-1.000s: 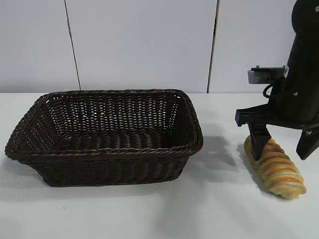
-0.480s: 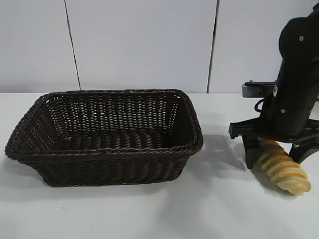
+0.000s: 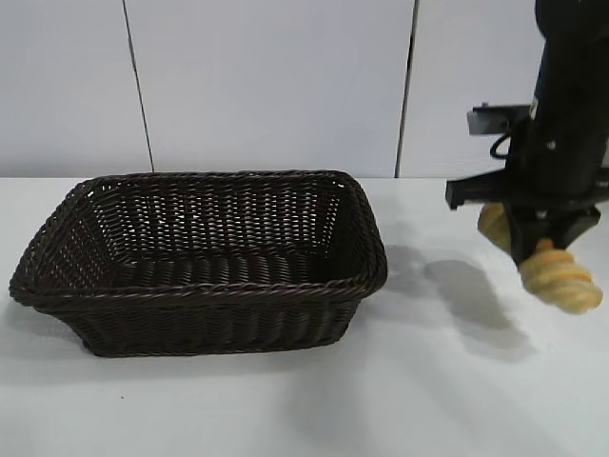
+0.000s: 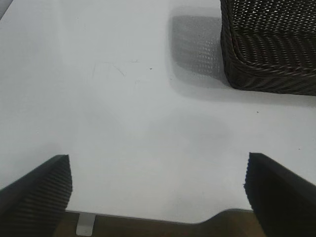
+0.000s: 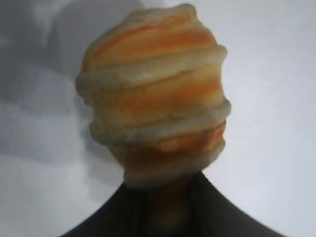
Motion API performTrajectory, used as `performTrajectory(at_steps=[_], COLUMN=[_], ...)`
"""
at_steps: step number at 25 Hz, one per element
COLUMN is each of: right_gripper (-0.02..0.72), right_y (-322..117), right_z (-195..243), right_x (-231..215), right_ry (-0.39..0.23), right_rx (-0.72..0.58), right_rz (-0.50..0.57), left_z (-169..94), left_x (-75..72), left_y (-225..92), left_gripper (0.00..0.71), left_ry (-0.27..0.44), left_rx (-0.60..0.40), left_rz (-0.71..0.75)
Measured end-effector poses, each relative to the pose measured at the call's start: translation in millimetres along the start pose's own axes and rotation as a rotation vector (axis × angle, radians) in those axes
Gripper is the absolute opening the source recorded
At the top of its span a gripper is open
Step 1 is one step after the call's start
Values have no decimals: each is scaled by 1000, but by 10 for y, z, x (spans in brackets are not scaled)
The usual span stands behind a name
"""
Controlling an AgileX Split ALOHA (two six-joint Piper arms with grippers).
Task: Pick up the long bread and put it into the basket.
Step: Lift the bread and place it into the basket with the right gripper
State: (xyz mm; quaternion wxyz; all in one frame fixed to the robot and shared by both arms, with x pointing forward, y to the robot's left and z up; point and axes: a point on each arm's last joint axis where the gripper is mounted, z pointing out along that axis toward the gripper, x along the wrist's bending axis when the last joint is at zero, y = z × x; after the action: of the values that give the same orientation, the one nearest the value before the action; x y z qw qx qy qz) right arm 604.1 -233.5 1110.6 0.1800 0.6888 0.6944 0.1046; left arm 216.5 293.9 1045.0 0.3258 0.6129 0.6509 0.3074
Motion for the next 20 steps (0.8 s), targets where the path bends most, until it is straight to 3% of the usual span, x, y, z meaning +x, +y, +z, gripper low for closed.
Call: performTrajectory(at_steps=[3, 8, 15, 20], right_gripper=[115, 115, 115, 115], right_y=[81, 44, -163, -399], right_z=[-230, -234, -384, -352], right_x=[-4, 245, 1296, 1979], right_ry=[40, 156, 335, 409], right_rx=[-62, -30, -135, -123], right_rz=[6, -32, -247, -372], left_z=[0, 0, 0, 0], left_x=[0, 0, 0, 0], left_y=[0, 0, 0, 0], left_gripper=[687, 687, 687, 687], left_ry=[0, 0, 0, 0], left_rx=[0, 0, 0, 0], left_rz=[0, 0, 0, 0])
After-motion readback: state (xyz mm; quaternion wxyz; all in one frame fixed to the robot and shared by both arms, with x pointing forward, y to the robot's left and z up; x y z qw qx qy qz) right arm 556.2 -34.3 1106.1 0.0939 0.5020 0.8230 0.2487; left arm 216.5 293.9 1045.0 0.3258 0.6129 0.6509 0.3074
